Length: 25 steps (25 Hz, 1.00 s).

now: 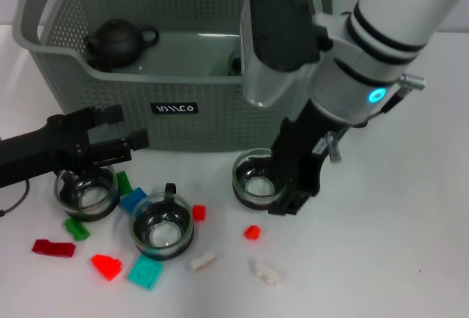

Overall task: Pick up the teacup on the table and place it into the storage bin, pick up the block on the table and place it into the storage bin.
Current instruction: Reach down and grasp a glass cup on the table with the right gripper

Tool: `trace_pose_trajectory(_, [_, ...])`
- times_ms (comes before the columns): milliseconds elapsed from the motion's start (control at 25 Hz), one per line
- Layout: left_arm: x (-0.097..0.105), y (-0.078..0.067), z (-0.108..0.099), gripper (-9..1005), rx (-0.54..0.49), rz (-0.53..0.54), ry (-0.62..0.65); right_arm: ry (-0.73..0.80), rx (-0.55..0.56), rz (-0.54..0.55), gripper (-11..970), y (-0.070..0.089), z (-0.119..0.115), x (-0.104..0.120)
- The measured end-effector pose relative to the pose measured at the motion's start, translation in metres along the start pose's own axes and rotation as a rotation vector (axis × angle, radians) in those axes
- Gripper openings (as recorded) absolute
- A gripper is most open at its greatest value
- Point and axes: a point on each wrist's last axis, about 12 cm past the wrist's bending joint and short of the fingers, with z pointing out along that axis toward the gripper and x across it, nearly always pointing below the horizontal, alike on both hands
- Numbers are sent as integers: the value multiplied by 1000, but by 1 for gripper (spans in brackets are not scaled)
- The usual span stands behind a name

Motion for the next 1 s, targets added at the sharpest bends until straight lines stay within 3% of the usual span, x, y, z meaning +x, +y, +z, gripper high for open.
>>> trace_pose_trajectory(440, [2,0,1,859,-4,-9,0,51,8,9,643,0,27,7])
trace_pose_trajectory(1000, [4,0,0,859,-8,-14,0,105,104,-87,643,0,47,2])
